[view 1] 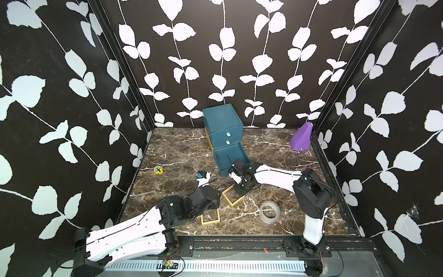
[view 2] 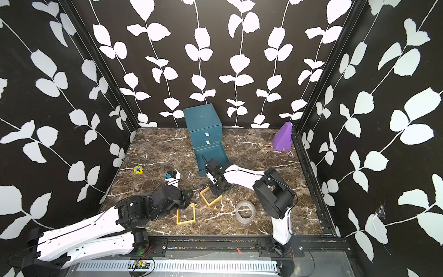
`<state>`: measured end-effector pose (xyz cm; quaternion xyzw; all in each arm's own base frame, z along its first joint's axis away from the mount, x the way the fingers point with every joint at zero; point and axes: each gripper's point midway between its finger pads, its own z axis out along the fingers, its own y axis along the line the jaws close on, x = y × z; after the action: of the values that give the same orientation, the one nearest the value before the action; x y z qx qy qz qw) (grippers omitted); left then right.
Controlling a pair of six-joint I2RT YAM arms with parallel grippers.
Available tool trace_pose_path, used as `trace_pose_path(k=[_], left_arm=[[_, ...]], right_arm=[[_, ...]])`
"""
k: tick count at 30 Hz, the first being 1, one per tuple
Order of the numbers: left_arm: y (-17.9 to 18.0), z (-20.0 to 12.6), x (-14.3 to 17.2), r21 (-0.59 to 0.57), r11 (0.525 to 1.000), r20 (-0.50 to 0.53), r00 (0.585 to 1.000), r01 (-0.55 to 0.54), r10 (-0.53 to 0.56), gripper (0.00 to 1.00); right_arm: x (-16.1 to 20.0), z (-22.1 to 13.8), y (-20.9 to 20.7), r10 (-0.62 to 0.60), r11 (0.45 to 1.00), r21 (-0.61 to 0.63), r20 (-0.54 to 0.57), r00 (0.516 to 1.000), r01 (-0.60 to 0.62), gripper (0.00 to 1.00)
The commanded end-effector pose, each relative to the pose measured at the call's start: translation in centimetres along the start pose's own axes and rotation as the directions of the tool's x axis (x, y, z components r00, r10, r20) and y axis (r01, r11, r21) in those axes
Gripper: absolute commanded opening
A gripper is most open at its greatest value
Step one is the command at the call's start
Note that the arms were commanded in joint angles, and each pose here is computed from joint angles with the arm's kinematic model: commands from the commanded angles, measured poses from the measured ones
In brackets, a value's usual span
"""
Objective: Place the brooch boxes into the drawer by color
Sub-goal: Pick up the brooch box from the center of the board.
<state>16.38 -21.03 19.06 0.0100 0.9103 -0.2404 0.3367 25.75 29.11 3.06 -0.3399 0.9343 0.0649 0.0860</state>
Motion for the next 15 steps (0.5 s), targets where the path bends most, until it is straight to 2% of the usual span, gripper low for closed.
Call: trace_pose_path(k=[1,5,10,15], left_arm=[[-0.5,-0.7,-0.9,0.002,1.000,0.018,1.000,-0.020,0.020,0.45],[-0.3,-1.1,-1.9,-0.014,1.000,0.046,0.999,0.002,-0.001,0.46],[-0.4,0.0,-3.6,0.045,0.990,0.049,0.990,0.132,-0.134,0.44],[-1.5,1.4,-5.8,0.055,0.992,0.019,0.993,0.116,-0.117,0.44]], right_arm=[[-0.2,-2.7,-1.2,0.033,0.996,0.074,0.073,0.997,-0.039,0.00],[-1.7,-6.2,-2.1,0.098,0.988,0.103,0.159,0.982,-0.115,0.00],[-4.4,-9.8,-3.7,0.208,0.965,0.111,0.241,0.948,-0.239,0.00],[-7.3,-12.0,-5.9,0.284,0.933,0.134,0.298,0.911,-0.335,0.00]])
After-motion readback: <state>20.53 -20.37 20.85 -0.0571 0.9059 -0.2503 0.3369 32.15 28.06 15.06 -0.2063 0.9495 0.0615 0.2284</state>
